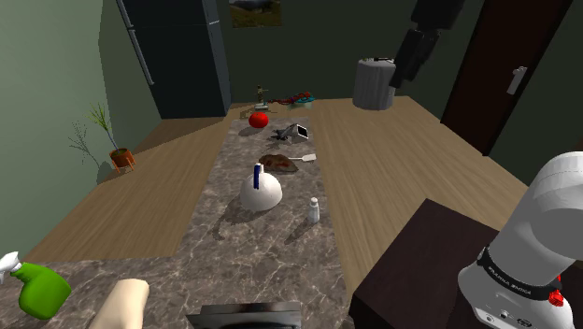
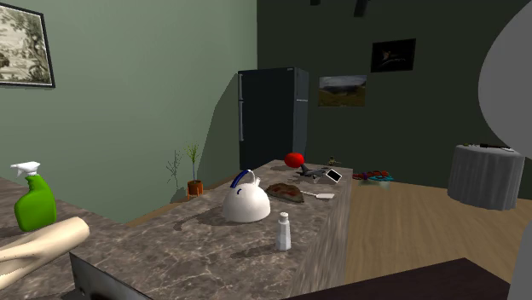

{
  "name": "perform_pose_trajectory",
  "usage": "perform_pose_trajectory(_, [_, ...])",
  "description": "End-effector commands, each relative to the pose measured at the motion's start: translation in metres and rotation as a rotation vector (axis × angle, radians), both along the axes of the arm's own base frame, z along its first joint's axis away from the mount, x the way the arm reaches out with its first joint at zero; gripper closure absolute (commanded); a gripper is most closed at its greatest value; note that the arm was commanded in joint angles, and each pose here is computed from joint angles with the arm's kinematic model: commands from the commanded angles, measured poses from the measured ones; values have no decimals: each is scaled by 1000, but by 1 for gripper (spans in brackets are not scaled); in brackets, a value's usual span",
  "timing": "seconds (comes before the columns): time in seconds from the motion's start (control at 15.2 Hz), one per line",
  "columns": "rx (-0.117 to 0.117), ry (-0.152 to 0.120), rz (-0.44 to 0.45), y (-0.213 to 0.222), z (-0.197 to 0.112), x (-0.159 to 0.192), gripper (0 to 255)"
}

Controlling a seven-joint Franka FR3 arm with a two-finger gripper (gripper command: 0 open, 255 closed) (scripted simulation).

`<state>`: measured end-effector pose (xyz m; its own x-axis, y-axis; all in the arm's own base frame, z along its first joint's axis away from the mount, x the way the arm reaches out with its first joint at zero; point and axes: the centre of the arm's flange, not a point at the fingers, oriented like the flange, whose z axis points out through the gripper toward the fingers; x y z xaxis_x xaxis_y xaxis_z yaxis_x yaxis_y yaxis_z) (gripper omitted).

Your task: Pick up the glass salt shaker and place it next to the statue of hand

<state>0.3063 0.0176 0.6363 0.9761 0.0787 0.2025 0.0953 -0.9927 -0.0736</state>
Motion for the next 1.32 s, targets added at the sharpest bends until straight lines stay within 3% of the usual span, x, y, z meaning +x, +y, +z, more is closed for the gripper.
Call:
perform_pose_trajectory(0.0, [0,0,0,0,0,0,0])
perform_pose_trajectory(1.25, [-60,-19,95,16,-227,105,0])
